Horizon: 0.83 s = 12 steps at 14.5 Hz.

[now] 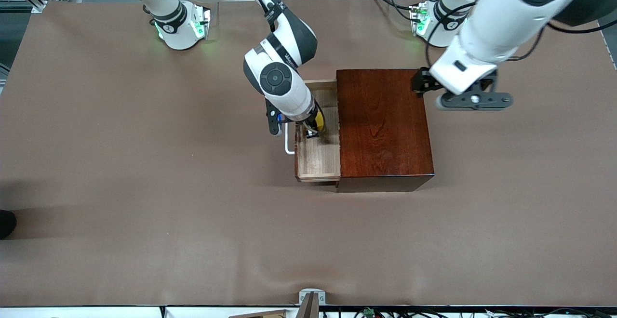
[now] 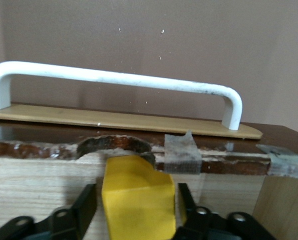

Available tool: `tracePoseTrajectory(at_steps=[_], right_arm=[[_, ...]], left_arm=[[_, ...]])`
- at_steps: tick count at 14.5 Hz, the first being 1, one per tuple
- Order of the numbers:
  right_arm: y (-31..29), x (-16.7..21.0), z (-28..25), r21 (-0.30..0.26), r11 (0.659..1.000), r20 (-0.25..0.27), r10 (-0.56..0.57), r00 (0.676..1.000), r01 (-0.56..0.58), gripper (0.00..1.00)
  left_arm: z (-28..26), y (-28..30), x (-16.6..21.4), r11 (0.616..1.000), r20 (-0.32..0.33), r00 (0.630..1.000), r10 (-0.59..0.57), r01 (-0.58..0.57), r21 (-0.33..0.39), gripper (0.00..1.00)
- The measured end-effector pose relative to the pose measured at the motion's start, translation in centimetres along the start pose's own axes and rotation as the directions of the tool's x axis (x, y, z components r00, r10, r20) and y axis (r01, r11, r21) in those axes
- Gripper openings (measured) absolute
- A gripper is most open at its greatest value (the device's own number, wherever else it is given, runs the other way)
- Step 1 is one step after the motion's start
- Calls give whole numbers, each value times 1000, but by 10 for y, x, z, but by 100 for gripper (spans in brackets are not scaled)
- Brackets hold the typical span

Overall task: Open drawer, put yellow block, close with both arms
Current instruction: 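Carry the yellow cube with the right gripper over the open drawer, then open the right gripper to drop the cube while the left gripper approaches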

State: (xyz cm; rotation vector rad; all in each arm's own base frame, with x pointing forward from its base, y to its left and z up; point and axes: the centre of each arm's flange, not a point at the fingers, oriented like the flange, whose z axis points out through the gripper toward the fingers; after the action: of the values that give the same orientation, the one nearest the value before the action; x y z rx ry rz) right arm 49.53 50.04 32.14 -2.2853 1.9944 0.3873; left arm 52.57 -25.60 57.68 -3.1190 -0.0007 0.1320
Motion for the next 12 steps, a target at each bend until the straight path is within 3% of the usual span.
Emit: tracePoseTrajectory(at_steps=[2,6,12], right_arm=[[-5,0,-17,-18,1000,-8,4,1000,-5,98],[-27,13,-73,-45,999,-6,25,1000,-25,100],[-58,65,-164,-66,998,10,24,1000,-23,100]], left_arm=[[10,21,-2,999,6,999,-40,40,-3,100],[31,68,-13,993,12,993,-121,121,7,100],[92,165,-43,967,-16,973,-230,230,105,100]])
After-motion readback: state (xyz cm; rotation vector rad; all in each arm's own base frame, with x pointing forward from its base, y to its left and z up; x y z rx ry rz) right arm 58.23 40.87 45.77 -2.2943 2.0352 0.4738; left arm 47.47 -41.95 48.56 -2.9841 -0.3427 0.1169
